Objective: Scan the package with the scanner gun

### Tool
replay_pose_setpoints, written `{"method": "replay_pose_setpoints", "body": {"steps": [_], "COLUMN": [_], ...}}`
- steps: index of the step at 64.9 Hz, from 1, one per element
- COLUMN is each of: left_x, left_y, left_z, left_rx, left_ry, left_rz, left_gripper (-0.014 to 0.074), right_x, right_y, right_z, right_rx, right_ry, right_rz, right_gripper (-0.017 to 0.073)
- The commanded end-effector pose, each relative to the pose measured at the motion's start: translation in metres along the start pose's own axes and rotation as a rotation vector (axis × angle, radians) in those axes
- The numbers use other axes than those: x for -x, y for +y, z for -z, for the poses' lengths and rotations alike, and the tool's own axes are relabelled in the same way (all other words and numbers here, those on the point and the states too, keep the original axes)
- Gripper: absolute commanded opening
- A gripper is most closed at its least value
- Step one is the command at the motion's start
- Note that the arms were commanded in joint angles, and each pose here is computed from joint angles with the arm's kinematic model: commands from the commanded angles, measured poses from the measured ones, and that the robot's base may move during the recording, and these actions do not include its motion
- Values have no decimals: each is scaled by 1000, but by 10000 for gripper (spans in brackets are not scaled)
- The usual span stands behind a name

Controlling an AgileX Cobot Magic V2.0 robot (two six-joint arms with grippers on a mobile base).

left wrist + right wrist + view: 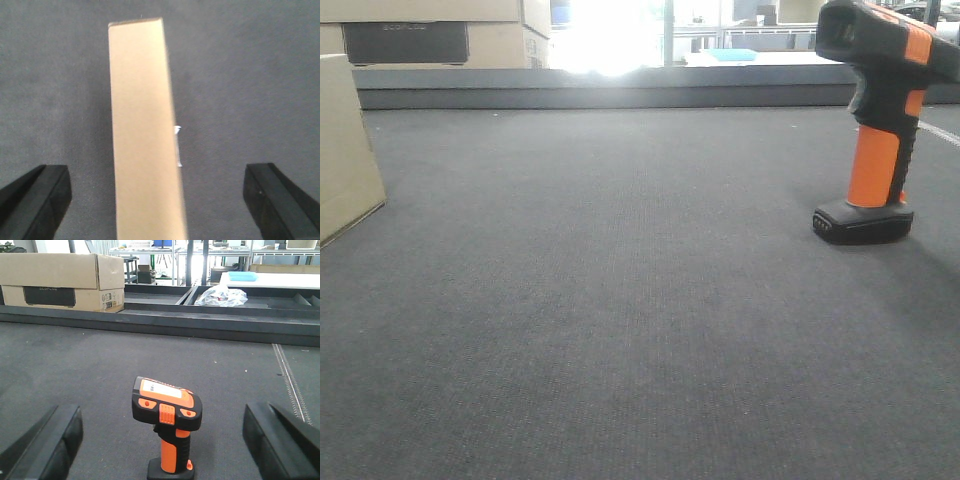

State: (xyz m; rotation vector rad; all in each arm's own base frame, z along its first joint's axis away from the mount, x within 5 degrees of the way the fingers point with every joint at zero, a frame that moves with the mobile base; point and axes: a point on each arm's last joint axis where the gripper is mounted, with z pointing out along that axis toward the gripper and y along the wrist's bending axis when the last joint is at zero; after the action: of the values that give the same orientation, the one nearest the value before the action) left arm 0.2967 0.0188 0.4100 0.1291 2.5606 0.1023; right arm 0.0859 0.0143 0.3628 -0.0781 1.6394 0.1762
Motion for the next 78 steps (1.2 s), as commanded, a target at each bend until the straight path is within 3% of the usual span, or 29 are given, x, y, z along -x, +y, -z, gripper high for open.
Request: {"method": "replay_pose_setpoints", "body": {"steps": [1, 24, 65, 71, 78], "left_x": [4, 9, -1, -4, -5], "left_y": [5, 7, 9, 8, 8], "left_z": [-15, -73, -110, -114, -114], "left_rx": [-16, -53, -46, -50, -50], "left_ry": [31, 168, 280, 297, 299], "left_rz": [-1, -36, -52, -52, -52], "left_gripper": [602, 602, 597, 552, 370], "right_x": [3, 3, 3, 3, 3], "right_y": [0, 0, 0, 0, 0], "right_z": [-1, -1, -1, -1, -1], "right_rx": [-1, -1, -1, -1, -1], "right_ry": [-14, -12, -12, -12, -12], "right_rz": [15, 15, 15, 15, 15], "right_gripper": [557, 557, 557, 557, 557]}}
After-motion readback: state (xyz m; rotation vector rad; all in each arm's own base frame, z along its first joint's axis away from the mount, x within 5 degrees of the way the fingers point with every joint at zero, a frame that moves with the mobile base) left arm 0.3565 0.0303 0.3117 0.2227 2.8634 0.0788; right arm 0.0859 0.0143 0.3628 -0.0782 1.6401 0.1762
